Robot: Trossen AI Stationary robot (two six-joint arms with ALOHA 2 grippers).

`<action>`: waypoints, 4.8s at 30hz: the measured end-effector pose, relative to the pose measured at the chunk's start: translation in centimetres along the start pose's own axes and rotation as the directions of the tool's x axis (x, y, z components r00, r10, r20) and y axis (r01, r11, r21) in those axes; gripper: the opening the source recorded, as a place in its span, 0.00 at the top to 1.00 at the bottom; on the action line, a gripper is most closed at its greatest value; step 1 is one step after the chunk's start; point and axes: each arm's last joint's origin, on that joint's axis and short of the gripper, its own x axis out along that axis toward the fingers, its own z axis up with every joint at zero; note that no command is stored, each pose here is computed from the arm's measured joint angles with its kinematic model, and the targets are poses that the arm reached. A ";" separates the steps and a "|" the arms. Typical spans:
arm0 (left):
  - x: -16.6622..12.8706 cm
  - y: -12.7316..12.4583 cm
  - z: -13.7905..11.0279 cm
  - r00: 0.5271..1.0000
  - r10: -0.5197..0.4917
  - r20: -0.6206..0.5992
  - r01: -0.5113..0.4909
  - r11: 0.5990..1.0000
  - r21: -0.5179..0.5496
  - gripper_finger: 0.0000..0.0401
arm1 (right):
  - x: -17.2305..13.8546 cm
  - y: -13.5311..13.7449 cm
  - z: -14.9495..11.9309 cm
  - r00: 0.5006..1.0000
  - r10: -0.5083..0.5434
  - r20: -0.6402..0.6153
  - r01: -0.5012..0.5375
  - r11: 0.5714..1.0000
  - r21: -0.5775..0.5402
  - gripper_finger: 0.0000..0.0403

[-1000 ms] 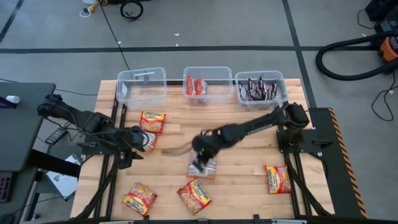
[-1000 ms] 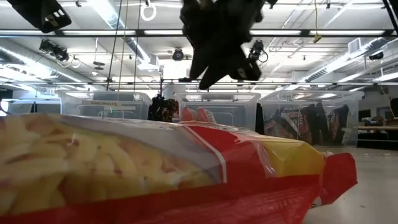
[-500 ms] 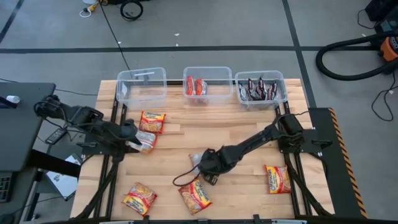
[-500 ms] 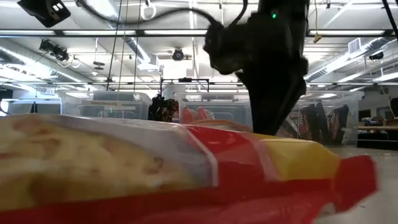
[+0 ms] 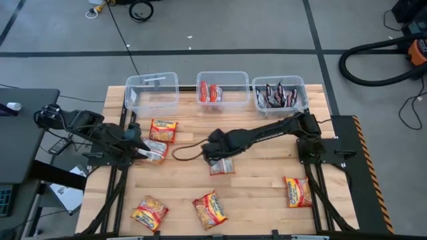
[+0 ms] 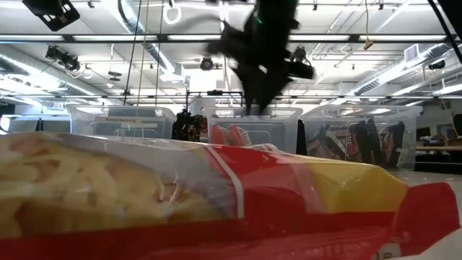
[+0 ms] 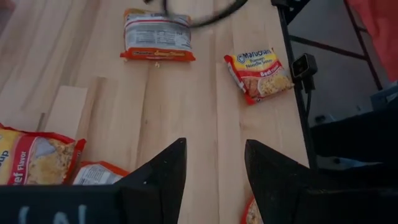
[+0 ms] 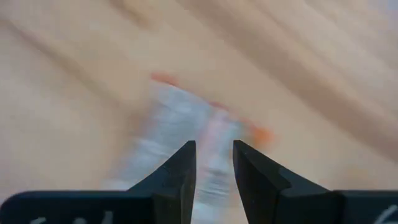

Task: Sort Maruchan noodles
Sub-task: Put the orange noodle pack into the top center transparent bin

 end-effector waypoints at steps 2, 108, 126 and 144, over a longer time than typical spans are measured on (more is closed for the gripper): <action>-0.1 0.0 0.0 1.000 -0.003 0.006 0.003 1.000 0.000 0.58 | -0.8 1.3 0.5 0.991 0.133 0.013 -0.133 0.991 0.010 0.69; 0.8 -0.7 2.7 0.954 0.117 0.276 -0.092 0.991 -0.102 0.58 | 1.4 -18.6 18.6 0.980 -0.036 0.194 -0.040 0.927 0.372 0.98; -1.5 -1.2 4.4 0.954 0.181 0.240 -0.205 0.976 0.076 0.58 | 4.7 -19.5 20.0 0.980 0.000 0.201 -0.114 0.825 0.554 0.96; -1.3 -0.4 2.4 0.975 0.222 0.014 -0.222 0.975 -0.011 0.58 | 1.6 -18.1 19.9 0.951 -0.035 0.306 -0.102 0.902 0.420 0.78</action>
